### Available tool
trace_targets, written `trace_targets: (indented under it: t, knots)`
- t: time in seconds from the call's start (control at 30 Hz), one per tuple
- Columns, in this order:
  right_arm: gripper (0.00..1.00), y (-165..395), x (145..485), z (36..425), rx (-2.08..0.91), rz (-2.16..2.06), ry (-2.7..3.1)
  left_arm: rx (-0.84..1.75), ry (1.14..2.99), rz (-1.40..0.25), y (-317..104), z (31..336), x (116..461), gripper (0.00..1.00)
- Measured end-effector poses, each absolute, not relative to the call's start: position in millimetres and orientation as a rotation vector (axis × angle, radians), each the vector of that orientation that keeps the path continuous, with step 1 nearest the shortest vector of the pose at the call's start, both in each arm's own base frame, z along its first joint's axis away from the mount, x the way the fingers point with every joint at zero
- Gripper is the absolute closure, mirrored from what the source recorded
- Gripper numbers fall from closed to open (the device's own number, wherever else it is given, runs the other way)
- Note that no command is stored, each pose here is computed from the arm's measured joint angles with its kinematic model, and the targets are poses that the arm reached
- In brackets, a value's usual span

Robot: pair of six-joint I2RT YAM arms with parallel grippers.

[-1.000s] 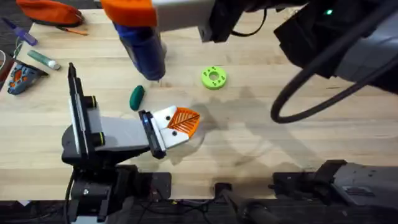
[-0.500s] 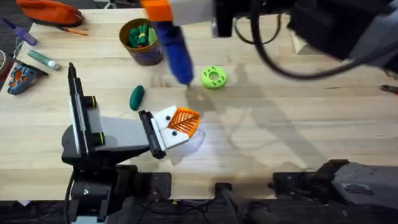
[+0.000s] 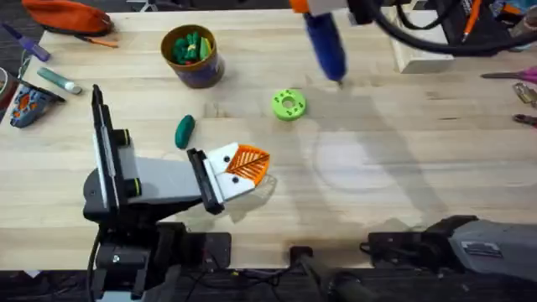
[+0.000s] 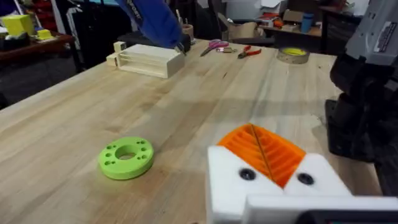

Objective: Pick up the gripper from the table and insert it into the empty holder that is missing its gripper. Then pick up a screw, insert it into the mounting hole, and use the screwdriver to tighten it. Finally, clean up the table by picking up the vegetable and placing it into the bucket.

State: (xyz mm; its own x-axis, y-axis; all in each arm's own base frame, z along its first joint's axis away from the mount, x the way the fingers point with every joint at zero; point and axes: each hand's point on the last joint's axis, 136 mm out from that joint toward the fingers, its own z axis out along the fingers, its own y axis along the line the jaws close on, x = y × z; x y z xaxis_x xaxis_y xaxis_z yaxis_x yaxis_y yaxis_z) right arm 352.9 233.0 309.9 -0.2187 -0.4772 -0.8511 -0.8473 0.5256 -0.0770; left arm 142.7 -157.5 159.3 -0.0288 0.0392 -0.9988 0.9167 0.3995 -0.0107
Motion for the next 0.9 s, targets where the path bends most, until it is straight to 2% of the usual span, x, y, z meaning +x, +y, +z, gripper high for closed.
trace_targets:
  t: [0.43, 0.63, 0.9]
  knots:
    - [0.979, 151, 358, 227, -1.518, -0.115, 2.051, 0.921, 1.423, -0.893, -158, 159, 143, 0.987]
    - [0.979, 137, 352, 175, -1.805, -0.152, 2.102, 0.921, 1.423, -0.893, -158, 159, 143, 0.987]
    - [0.979, 114, 344, 146, -1.982, -0.052, 2.106, 0.922, 1.423, -0.893, -158, 159, 143, 0.987]
